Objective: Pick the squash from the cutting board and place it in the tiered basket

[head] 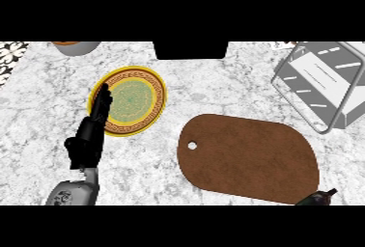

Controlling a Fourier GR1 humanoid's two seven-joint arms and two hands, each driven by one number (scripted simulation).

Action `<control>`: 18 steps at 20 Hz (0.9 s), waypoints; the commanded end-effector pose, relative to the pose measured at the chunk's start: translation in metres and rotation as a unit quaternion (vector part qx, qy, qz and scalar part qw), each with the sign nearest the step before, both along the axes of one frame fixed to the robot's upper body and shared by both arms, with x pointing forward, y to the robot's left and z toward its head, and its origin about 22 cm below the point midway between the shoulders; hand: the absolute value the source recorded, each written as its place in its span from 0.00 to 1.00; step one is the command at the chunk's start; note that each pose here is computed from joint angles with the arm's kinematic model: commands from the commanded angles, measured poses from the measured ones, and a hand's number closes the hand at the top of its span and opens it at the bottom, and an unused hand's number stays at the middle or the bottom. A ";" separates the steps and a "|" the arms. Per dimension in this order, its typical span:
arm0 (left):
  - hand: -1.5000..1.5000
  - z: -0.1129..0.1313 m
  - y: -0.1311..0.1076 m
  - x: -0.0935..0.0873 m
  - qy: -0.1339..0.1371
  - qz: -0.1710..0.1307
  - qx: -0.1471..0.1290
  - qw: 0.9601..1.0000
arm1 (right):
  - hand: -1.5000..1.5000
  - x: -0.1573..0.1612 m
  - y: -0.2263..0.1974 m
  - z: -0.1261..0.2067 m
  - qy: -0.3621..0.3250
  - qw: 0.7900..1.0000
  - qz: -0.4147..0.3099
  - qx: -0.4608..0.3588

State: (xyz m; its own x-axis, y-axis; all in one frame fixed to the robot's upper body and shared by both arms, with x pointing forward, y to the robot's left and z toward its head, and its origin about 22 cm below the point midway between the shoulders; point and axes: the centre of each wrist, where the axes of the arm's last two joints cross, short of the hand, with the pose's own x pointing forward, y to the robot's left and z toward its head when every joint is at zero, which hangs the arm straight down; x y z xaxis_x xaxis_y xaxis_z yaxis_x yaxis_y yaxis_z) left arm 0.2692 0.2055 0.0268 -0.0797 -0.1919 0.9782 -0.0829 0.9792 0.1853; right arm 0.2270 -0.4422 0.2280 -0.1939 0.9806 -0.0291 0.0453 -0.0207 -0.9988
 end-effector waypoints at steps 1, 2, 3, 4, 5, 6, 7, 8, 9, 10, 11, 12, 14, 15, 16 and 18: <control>0.50 0.001 0.005 -0.005 0.000 -0.009 0.004 1.000 | 1.00 -0.016 -0.024 0.057 -0.021 0.999 -0.013 0.025; 0.50 -0.008 -0.002 0.001 0.003 -0.005 -0.007 1.000 | 1.00 -0.010 -0.006 0.074 -0.019 0.999 -0.022 0.023; 0.50 0.009 -0.003 0.013 -0.007 -0.007 0.000 1.000 | 1.00 -0.014 -0.028 0.076 -0.024 0.998 -0.019 0.048; 0.50 -0.011 0.005 -0.001 -0.006 0.002 0.000 1.000 | 1.00 -0.014 -0.017 0.079 -0.009 0.999 -0.025 0.048; 0.50 0.014 0.001 -0.010 -0.006 -0.021 -0.001 1.000 | 1.00 -0.007 -0.033 0.075 -0.013 0.997 -0.023 0.071; 0.50 0.009 -0.009 0.006 0.002 -0.009 0.000 1.000 | 1.00 -0.010 -0.020 0.088 -0.009 0.996 -0.019 0.090; 0.50 0.004 -0.002 -0.001 -0.007 -0.020 -0.002 1.000 | 1.00 -0.011 -0.019 0.096 0.008 0.993 -0.008 0.118; 0.50 0.010 -0.004 0.010 -0.004 -0.018 -0.002 1.000 | 1.00 -0.003 -0.019 0.098 0.016 0.990 -0.006 0.142; 0.50 0.008 -0.015 0.007 -0.004 -0.018 -0.003 1.000 | 1.00 0.003 -0.025 0.098 0.015 0.986 -0.016 0.164; 0.50 -0.003 0.013 0.008 -0.004 -0.008 0.008 1.000 | 1.00 0.005 -0.017 0.075 0.026 0.983 -0.012 0.181; 0.50 0.001 -0.014 0.006 -0.007 -0.016 0.000 1.000 | 1.00 0.008 -0.012 0.089 0.031 0.982 -0.011 0.184; 0.50 -0.011 -0.003 -0.003 -0.003 -0.026 0.005 1.000 | 1.00 0.016 -0.002 0.093 0.011 0.987 -0.025 0.160; 0.50 0.010 -0.009 0.005 -0.002 -0.021 -0.001 1.000 | 1.00 0.036 -0.005 0.098 0.015 0.989 -0.030 0.144; 0.50 0.001 -0.006 0.010 -0.002 -0.016 0.004 1.000 | 1.00 0.042 0.014 0.081 0.004 0.987 -0.025 0.159; 0.50 0.004 0.011 0.016 -0.004 -0.015 0.006 1.000 | 1.00 0.035 0.003 0.095 -0.003 0.985 -0.023 0.173; 0.50 0.012 -0.008 -0.006 -0.007 -0.023 0.002 1.000 | 1.00 0.063 0.007 0.072 -0.012 0.986 -0.052 0.155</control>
State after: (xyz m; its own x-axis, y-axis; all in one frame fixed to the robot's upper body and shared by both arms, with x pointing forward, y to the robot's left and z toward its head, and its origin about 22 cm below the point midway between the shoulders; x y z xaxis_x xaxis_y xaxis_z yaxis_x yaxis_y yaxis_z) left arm 0.2717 0.2001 0.0302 -0.0956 -0.1927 0.9766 -0.0466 0.9809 0.1890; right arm 0.2645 -0.4430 0.3120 -0.1262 0.9511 0.2819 0.0521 0.2902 -0.9556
